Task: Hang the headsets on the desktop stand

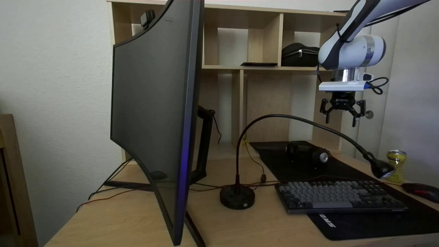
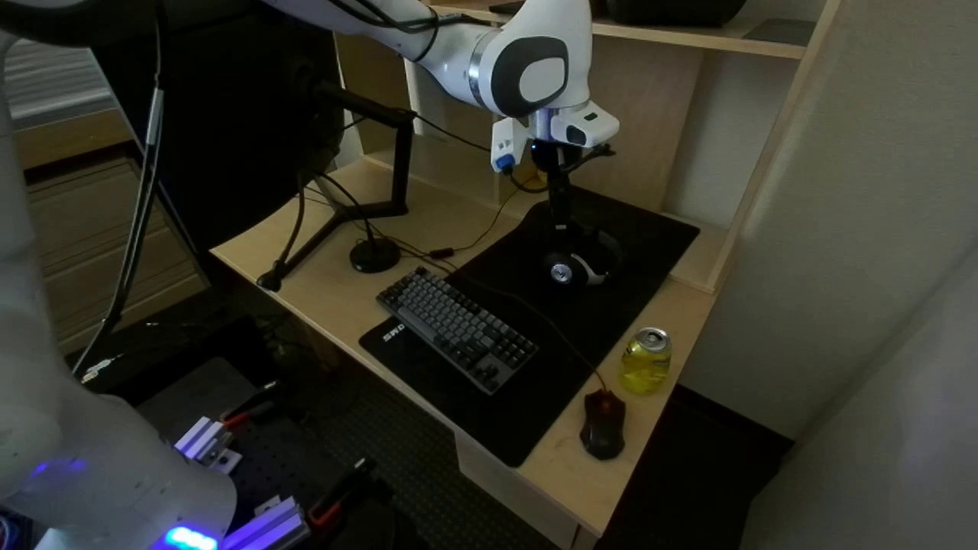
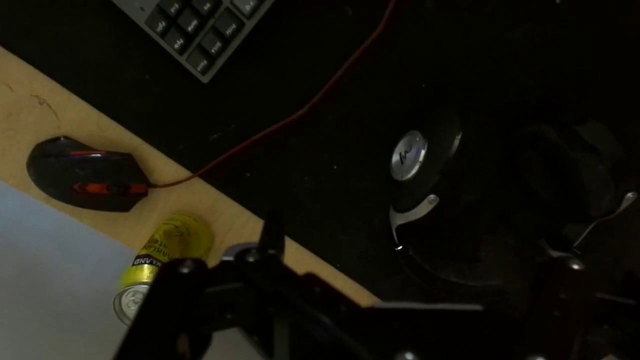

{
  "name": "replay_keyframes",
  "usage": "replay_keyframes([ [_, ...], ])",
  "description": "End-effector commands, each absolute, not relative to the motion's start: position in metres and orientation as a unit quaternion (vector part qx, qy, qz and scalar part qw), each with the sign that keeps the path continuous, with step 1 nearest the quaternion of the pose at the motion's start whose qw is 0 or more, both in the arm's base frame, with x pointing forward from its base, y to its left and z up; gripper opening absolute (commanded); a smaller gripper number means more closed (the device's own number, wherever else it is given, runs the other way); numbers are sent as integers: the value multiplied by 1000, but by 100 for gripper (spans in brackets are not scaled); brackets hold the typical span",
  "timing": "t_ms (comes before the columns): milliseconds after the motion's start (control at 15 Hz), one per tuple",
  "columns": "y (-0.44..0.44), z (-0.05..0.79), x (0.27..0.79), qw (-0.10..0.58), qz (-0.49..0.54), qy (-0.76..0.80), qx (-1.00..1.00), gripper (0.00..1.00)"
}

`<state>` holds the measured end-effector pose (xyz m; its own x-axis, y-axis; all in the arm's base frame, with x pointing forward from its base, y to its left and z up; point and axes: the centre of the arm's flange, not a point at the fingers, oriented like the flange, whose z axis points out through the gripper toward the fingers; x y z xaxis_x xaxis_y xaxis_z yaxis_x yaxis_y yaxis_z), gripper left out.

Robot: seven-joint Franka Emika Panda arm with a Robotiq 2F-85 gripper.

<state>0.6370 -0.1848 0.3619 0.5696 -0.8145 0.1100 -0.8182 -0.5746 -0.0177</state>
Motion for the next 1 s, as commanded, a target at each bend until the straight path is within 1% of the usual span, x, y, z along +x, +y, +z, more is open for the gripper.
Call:
replay_keyframes([
  [0,-185,362,626,29,55,-467,882,100],
  [67,-184,358,608,45,59,-463,883,100],
  [133,-185,352,599,41,47,-412,909,100],
  [200,-187,338,599,35,61,-381,922,100],
  [267,-196,319,612,49,67,-358,930,100],
  [467,-221,291,654,30,102,-285,953,100],
  [533,-230,290,666,13,122,-271,955,100],
  [733,-248,278,707,-7,149,-302,941,100],
  [800,-232,284,665,7,135,-295,946,100],
  [933,-236,278,671,8,137,-298,945,100],
])
